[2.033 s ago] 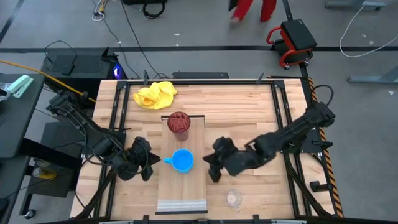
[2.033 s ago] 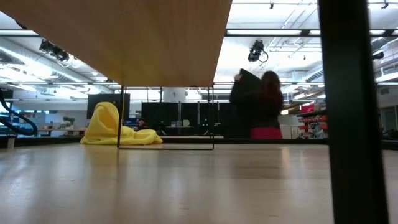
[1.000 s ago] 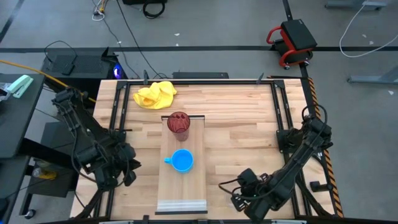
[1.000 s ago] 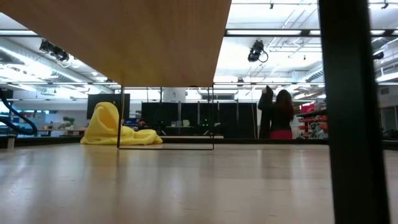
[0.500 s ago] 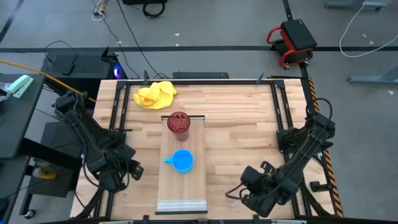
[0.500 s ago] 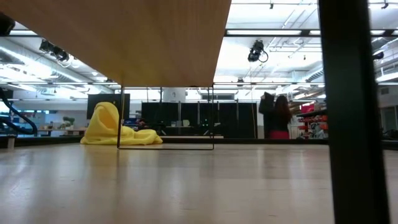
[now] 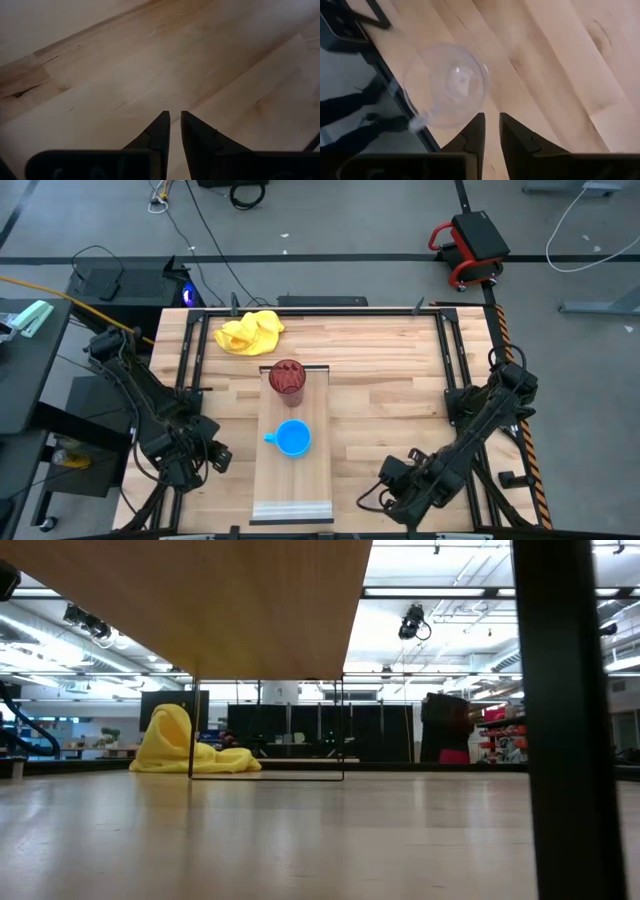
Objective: Stack small to large cups/mugs on shelf
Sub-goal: Put the transparent mug on the shelf
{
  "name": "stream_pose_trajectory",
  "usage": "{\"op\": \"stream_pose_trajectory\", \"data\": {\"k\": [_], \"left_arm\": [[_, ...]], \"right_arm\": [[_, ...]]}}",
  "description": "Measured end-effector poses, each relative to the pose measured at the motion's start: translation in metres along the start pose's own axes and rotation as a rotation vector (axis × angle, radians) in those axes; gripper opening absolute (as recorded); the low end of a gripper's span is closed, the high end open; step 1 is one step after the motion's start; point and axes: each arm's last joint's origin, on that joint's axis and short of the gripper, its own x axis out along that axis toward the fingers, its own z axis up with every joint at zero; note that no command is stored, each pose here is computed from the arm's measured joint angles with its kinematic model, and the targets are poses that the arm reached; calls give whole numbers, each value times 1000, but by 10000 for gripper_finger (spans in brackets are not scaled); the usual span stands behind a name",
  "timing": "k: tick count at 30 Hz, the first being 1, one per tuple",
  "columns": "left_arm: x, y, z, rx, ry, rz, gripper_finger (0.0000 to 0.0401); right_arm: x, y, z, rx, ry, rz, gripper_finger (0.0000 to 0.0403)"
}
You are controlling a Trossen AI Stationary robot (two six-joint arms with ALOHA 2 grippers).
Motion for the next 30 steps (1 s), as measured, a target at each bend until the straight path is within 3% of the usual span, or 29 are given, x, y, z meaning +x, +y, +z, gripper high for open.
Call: {"op": "stream_pose_trajectory", "data": {"k": [13,30], "left_arm": [[3,0,-2,13,-9,13,51],[5,-1,-2,15,-22,22,51]], "right_arm": [[5,2,29,-80,-13,73,62],[27,0,29,-126,9,81,62]]}}
